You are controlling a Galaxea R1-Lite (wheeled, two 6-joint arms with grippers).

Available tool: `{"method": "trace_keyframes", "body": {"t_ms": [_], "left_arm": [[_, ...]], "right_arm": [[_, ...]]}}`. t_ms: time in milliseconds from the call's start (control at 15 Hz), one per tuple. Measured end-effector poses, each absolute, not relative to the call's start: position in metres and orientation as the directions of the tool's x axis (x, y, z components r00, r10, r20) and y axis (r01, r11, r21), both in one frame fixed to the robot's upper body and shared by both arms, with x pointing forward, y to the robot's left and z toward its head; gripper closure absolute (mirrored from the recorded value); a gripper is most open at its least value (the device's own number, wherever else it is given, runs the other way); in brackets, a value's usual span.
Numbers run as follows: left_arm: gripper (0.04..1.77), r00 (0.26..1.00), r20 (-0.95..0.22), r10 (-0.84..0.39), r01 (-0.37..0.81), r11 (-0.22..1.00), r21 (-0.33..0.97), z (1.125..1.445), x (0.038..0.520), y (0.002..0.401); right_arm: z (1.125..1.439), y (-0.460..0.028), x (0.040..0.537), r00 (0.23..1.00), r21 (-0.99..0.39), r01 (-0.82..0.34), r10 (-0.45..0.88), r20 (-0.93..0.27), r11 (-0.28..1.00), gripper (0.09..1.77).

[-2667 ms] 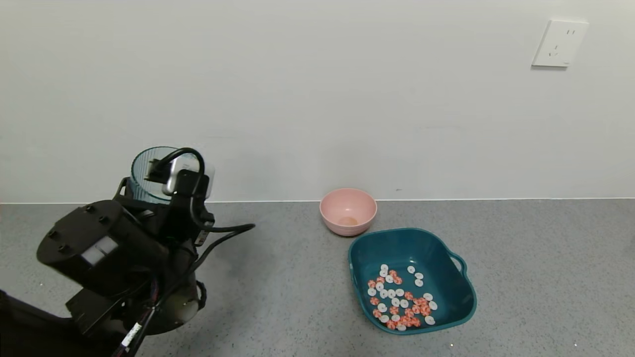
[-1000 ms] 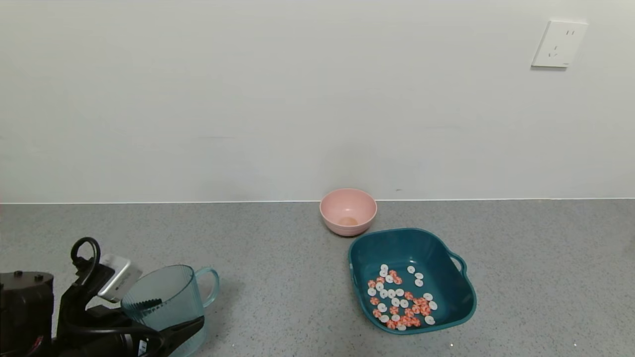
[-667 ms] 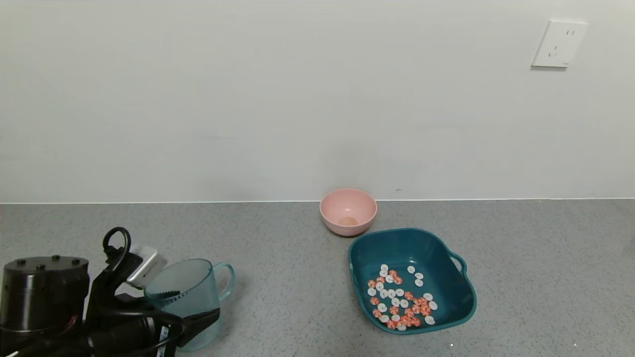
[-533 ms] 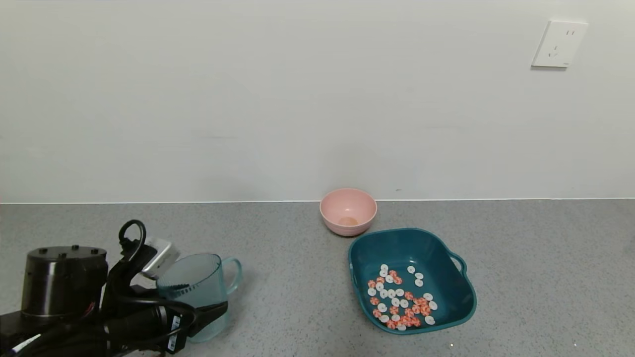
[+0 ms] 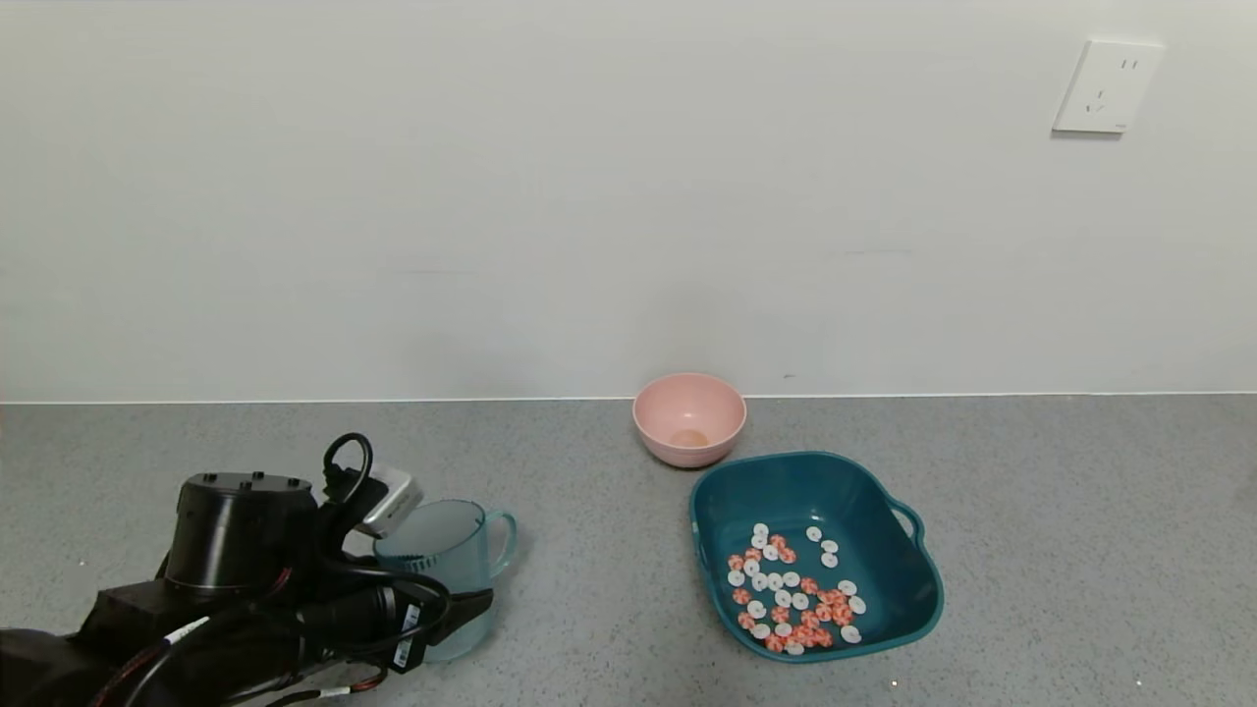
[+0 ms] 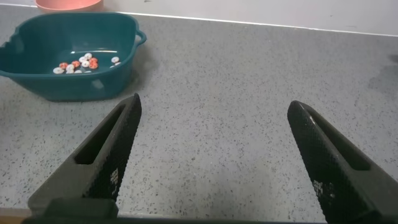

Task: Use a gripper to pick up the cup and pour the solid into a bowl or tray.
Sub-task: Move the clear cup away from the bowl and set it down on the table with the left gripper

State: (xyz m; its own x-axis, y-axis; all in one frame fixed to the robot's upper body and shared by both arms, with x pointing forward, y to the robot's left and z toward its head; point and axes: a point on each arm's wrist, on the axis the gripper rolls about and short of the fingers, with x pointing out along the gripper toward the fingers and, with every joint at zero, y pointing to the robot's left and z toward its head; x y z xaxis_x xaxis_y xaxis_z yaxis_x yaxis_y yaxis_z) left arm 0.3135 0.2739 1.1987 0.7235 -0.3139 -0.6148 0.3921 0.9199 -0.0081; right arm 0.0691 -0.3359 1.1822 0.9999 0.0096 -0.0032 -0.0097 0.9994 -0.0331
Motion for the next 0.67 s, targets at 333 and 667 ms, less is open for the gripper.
{"method": "trace_keyframes", "body": {"t_ms": [333,667], "left_arm": [[0.5,0.698,-0.645,-0.311,0.396,0.918,-0.014,1.183,0.317,0.272],[0.5,0.683,-0.663,-0.308,0.398,0.917,-0.016,1.177,0.317,0.272]], "right_arm": [[1.182,-0.336,0.069,1.0,-0.033,-0.009,0.009,-0.003,0.999,0.15],[1.182,-0.336,0.069,1.0,-0.033,-0.01,0.01,-0.003,0.999,0.15]]}}
